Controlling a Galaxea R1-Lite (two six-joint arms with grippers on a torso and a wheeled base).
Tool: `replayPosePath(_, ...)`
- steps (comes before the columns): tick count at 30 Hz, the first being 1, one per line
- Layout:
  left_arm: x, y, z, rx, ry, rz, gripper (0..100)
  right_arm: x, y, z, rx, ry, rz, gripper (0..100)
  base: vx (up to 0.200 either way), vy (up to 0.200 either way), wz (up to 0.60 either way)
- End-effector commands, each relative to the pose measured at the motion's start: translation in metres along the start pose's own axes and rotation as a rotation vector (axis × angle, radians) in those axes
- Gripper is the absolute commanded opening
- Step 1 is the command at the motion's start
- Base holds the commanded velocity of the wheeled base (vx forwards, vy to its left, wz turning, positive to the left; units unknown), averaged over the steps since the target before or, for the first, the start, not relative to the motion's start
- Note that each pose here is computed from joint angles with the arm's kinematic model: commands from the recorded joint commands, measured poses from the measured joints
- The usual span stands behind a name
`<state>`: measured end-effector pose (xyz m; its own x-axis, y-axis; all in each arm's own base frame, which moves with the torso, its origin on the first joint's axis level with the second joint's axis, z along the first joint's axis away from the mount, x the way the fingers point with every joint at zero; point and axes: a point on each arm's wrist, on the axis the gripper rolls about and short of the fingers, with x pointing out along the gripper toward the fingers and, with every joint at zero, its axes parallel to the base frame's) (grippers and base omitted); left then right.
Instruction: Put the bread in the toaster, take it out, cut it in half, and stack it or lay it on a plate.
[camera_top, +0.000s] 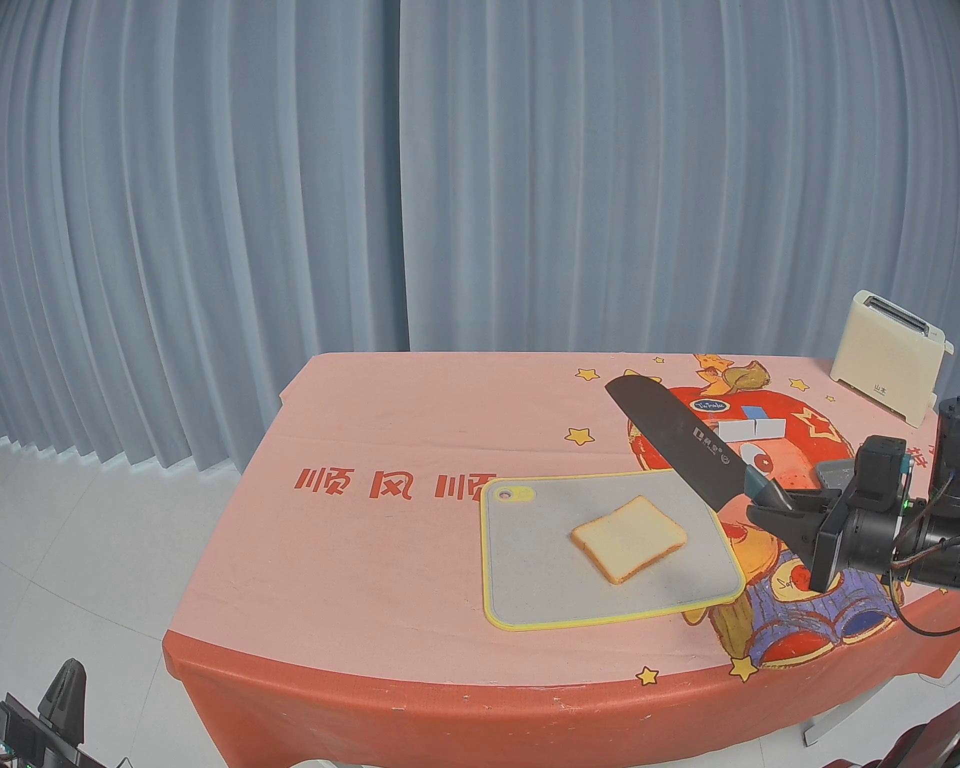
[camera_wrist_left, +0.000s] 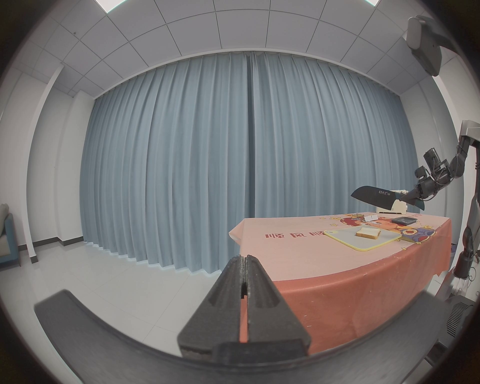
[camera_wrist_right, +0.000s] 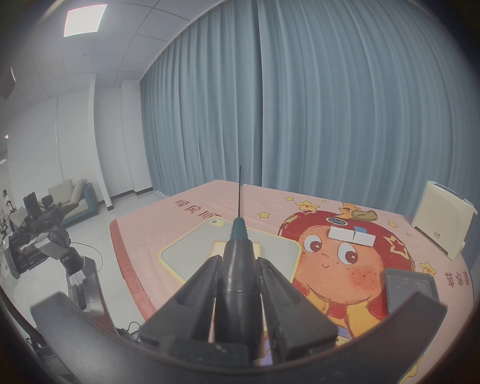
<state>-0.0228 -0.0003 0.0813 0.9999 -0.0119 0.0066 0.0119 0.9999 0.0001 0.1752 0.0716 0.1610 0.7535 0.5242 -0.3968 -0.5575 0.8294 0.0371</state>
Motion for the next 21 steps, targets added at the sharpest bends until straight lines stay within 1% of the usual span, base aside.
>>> replayPosePath(1,0.001,0.0,-0.005,0.001,0.008,0.0,0,0.001,0.003,0.001,-0.007,-0.004,0.015,0,0.0,0.0,0.0)
replayPosePath(5,0.001,0.0,-0.005,0.0,0.008,0.0,0,0.004,0.009,0.001,-0.014,0.005,0.028,0,0.0,0.0,0.0)
replayPosePath(8,0.001,0.0,-0.005,0.001,0.008,0.0,0,0.006,0.012,0.001,-0.019,0.012,-0.023,0,0.0,0.0,0.0)
replayPosePath(10,0.001,0.0,-0.005,0.0,0.008,0.0,0,0.008,0.013,0.001,-0.017,0.019,-0.039,0,0.0,0.0,0.0)
replayPosePath(12,0.001,0.0,-0.005,0.001,0.008,0.0,0,0.009,0.013,0.001,-0.007,0.013,-0.038,0,0.0,0.0,0.0)
replayPosePath(14,0.001,0.0,-0.005,0.0,0.008,0.0,0,0.011,0.014,-0.001,-0.01,0.01,-0.031,0,0.0,0.0,0.0)
replayPosePath(16,0.001,0.0,-0.005,0.0,0.008,0.0,0,0.013,0.019,-0.006,-0.019,0.031,-0.012,0,0.0,0.0,0.0)
replayPosePath(18,0.001,0.0,-0.005,0.0,0.008,0.0,0,0.014,0.02,-0.007,-0.021,0.036,-0.01,0,0.0,0.0,0.0)
replayPosePath(21,0.001,0.0,-0.005,0.0,0.008,0.0,0,0.017,0.024,-0.013,-0.027,0.064,0.007,0,0.0,0.0,0.0)
